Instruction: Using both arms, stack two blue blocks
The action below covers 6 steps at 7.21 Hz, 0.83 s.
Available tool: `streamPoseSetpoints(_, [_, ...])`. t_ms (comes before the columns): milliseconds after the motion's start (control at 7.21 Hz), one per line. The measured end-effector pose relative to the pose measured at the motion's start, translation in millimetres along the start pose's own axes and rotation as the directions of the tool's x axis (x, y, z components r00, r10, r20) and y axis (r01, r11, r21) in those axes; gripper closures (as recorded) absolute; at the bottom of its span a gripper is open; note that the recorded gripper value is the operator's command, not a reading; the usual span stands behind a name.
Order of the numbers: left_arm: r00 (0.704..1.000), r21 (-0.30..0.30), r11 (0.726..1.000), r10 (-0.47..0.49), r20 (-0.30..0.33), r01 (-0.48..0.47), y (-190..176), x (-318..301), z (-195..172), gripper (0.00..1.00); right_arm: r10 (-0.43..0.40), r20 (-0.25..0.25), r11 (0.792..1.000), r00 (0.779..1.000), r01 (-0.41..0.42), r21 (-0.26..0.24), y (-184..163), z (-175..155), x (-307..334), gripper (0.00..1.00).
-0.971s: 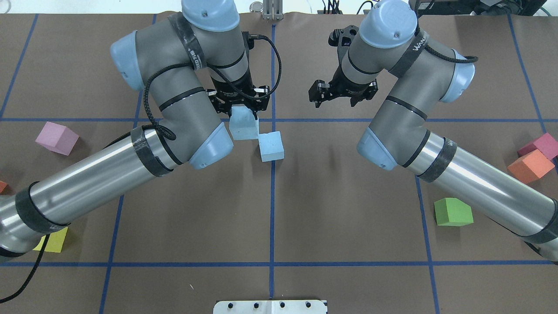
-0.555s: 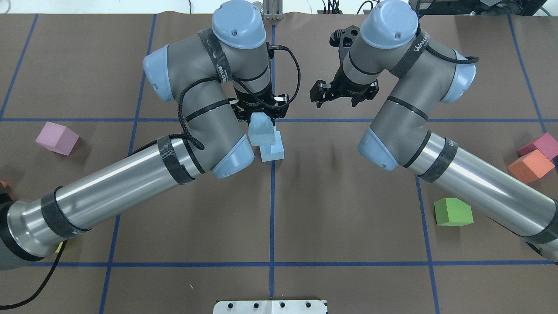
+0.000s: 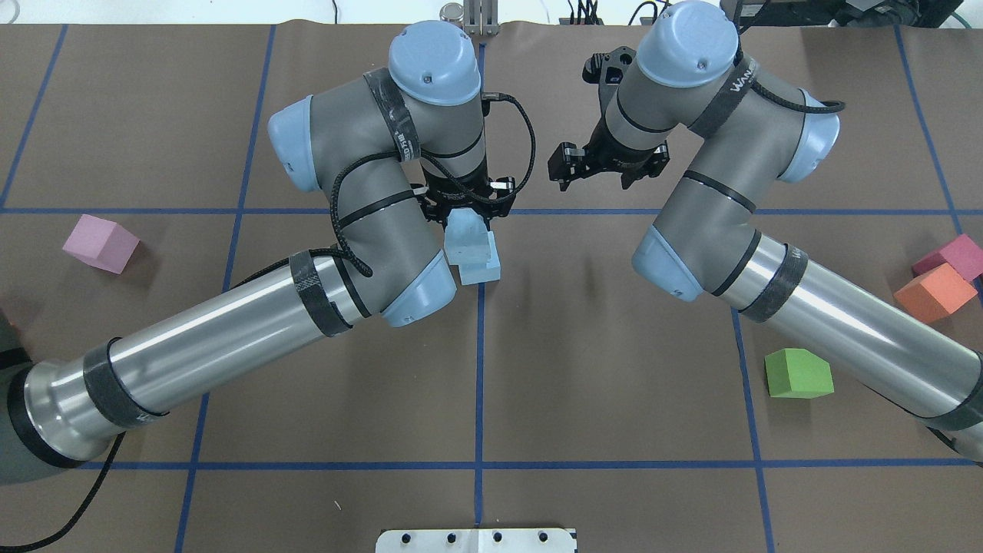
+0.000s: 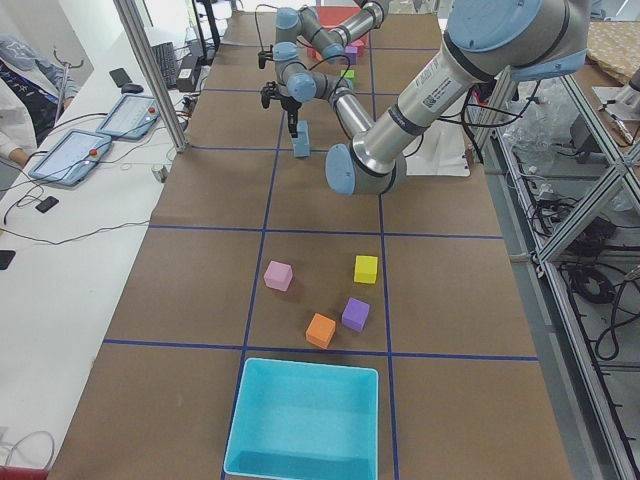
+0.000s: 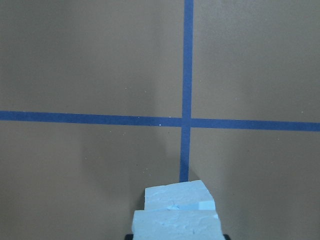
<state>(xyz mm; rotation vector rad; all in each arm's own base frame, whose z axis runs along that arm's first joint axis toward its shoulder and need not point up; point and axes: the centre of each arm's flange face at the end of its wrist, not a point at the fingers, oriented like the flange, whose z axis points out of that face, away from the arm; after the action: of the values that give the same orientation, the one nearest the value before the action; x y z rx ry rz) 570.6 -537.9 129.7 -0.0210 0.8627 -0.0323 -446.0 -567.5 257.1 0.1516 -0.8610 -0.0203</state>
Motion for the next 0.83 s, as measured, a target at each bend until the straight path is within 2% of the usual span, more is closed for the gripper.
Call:
streamPoseSetpoints(555, [1.000, 0.001, 1.000, 0.006, -0.008, -0.006, 2.4, 2.5, 3.7, 0.33, 0.000, -0.002, 1.000, 1.000, 0.000, 0.001, 0.9, 1.3, 0.9, 0.00])
streamPoseSetpoints(693, [1.000, 0.003, 1.000, 0.008, -0.011, -0.008, 2.3, 3.2, 3.0, 0.29, -0.001, -0.003, 1.000, 1.000, 0.001, 0.001, 1.1, 1.6, 0.9, 0.00])
streamPoseSetpoints(832, [1.000, 0.005, 1.000, 0.012, -0.017, -0.012, 2.2, 4.0, 2.1, 0.19, -0.001, -0.004, 1.000, 1.000, 0.001, 0.002, 1.2, 1.8, 0.9, 0.00])
